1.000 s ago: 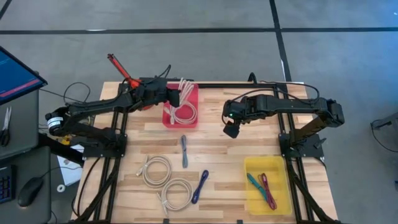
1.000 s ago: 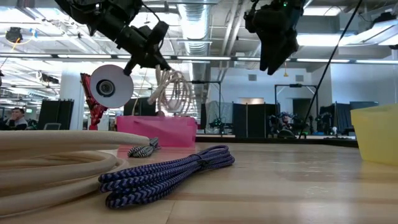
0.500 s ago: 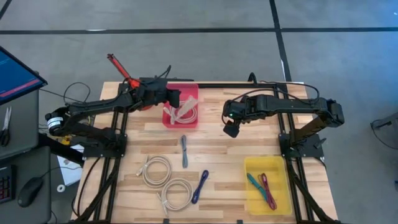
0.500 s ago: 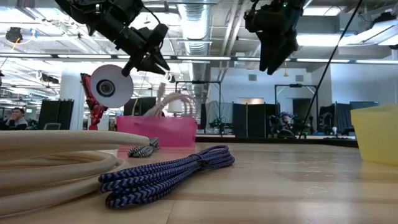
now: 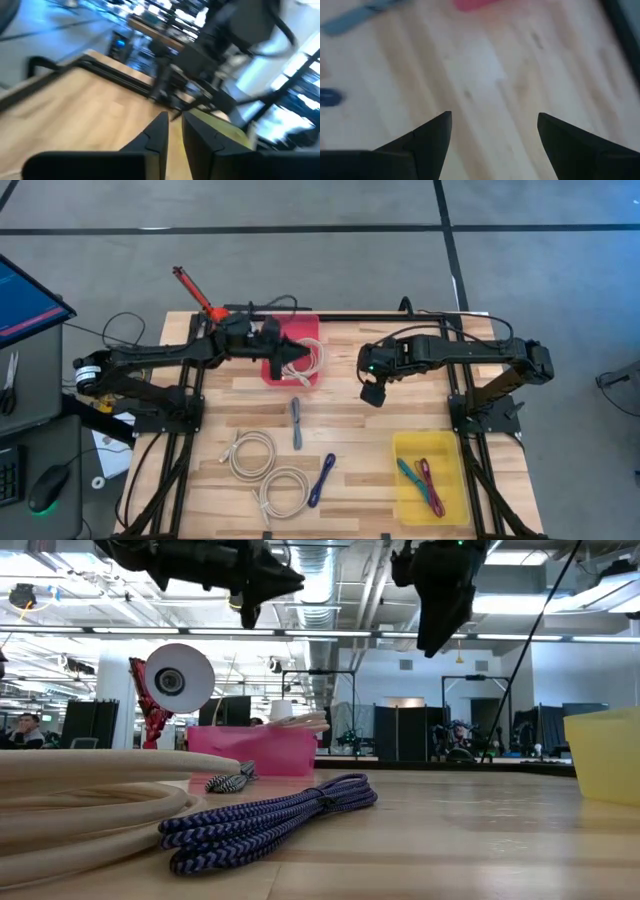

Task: Pick & Place USB Port
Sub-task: Put the black and white charger cable into the yellow bin

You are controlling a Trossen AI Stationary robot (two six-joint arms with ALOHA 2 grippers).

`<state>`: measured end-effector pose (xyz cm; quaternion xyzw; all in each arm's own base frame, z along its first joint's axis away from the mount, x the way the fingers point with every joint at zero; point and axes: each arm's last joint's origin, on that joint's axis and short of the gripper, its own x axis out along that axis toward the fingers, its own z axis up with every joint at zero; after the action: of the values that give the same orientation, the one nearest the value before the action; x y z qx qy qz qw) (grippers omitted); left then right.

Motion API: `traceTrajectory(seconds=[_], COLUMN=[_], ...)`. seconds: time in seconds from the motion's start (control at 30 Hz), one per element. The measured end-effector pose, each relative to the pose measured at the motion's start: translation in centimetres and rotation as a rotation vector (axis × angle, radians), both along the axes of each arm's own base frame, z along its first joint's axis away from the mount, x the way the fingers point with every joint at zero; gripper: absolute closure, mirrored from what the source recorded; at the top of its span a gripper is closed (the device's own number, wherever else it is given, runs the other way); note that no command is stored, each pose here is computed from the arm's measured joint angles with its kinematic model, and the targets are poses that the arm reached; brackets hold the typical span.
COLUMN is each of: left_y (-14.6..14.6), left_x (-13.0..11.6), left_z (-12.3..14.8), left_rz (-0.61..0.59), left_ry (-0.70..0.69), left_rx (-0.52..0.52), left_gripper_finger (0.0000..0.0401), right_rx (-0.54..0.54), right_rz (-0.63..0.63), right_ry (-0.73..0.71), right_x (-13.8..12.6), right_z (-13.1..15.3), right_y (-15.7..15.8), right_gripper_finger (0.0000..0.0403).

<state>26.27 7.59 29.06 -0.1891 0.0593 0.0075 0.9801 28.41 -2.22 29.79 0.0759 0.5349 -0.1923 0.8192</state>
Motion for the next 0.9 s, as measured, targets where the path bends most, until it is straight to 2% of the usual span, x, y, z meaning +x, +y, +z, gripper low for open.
traceTrajectory(seconds=[0.17, 0.27, 0.37, 0.5, 0.6, 0.67, 0.77, 0.9], left_y=[-2.4, -3.6, -4.9, -6.1, -6.7, -6.8, -6.7, -6.9], left_x=[0.4, -0.2, -1.5, -3.5, -4.4, -4.7, -4.3, -3.3], left_z=[0.2, 1.0, 2.0, 3.5, 4.7, 5.5, 6.7, 7.2], left_rz=[-0.099, -0.128, -0.092, -0.008, 0.046, 0.113, 0.208, 0.24], left_ry=[-0.005, -0.035, -0.005, 0.145, 0.24, 0.272, 0.252, 0.247], left_rx=[0.004, 0.067, 0.14, 0.227, 0.247, 0.216, 0.1, -0.021], left_gripper_finger=[0.0365, 0.0374, 0.0389, 0.0395, 0.0394, 0.0396, 0.0396, 0.0397], right_rx=[0.039, 0.036, 0.03, 0.03, 0.027, 0.025, 0.022, -0.034], right_rz=[0.047, 0.055, 0.061, 0.06, 0.056, 0.048, 0.031, -0.032], right_ry=[-0.041, -0.037, -0.036, -0.033, -0.033, -0.033, -0.029, 0.013], right_x=[0.4, 0.4, 0.4, 0.4, 0.4, 0.4, 0.3, -0.1], right_z=[0.1, 0.1, 0.1, 0.1, 0.1, 0.1, 0.1, 0.0], right_y=[0.8, 1.1, 1.3, 1.3, 1.2, 1.0, 0.6, 0.0], right_gripper_finger=[0.0117, 0.0117, 0.0117, 0.0117, 0.0117, 0.0117, 0.0117, 0.0117])
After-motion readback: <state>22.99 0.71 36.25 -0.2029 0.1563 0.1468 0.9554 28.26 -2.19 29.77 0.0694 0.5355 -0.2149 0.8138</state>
